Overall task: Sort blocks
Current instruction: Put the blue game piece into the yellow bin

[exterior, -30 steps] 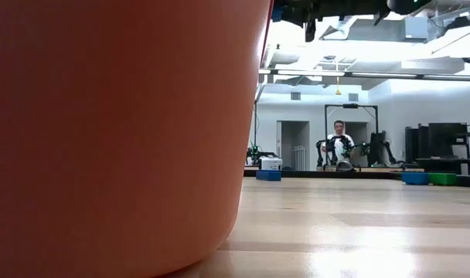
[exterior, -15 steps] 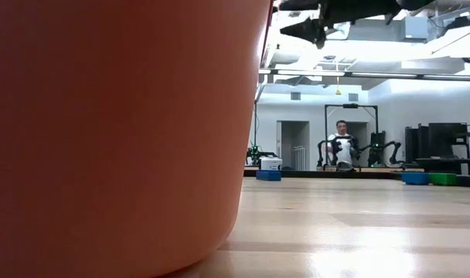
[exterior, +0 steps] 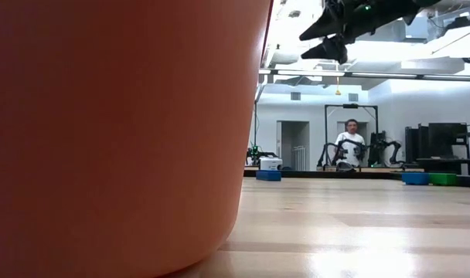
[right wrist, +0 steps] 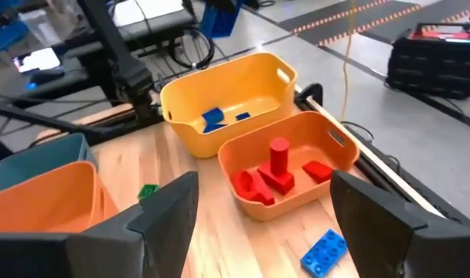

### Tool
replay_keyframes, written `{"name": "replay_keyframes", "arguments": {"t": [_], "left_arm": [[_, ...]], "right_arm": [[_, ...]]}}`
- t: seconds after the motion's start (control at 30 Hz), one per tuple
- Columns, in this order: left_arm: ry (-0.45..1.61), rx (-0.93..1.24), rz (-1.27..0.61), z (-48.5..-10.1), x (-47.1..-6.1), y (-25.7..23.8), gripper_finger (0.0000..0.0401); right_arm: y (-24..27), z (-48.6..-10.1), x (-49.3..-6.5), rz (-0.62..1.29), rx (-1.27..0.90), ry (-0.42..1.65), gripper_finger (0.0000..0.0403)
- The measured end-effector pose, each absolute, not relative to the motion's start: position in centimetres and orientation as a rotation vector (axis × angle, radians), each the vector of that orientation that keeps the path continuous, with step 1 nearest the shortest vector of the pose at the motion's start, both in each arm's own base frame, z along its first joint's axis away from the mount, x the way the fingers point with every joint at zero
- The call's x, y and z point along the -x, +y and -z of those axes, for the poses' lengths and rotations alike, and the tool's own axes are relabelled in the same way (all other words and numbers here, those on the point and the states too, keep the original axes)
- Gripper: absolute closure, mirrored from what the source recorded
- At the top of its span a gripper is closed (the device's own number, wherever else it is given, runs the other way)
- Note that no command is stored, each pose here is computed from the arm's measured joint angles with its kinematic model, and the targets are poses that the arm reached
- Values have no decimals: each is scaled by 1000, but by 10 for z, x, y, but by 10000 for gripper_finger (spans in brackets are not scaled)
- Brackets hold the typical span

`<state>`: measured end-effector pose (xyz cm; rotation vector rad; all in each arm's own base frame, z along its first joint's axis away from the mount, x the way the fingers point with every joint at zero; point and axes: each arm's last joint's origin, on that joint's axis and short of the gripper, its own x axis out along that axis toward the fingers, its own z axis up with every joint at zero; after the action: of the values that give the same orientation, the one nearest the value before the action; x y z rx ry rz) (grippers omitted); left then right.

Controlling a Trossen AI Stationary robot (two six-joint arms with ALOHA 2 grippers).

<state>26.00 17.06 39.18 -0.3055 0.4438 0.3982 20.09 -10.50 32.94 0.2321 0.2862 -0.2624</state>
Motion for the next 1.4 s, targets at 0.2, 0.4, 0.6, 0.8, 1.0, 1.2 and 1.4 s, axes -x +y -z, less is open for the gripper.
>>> {"name": "replay_keyframes", "arguments": {"t": [0.2, 0.4, 0.6, 0.8, 1.0, 1.2, 1.4], "left_arm": [[582, 345, -439, -382, -250, 166, 275], [785, 394, -462, -363, -237, 163, 275], [1169, 647, -479, -303, -200, 155, 275], [1155, 718, -731, -268, -191, 161, 275], [1188, 832, -886, -234, -184, 195, 263], [1244, 885, -840, -225, -182, 198, 91], [1190, 859, -816, -245, -186, 199, 52]], "right_arm": [[-101, -329, -202, 236, -226, 293, 103], [-96, -326, -203, 206, -238, 325, 103], [-83, -324, -208, 149, -263, 358, 103], [-71, -324, -213, 143, -239, 362, 103], [-69, -322, -217, 140, -245, 369, 103], [-70, -315, -220, 141, -268, 411, 103], [-72, -316, -217, 192, -267, 416, 103]]}}
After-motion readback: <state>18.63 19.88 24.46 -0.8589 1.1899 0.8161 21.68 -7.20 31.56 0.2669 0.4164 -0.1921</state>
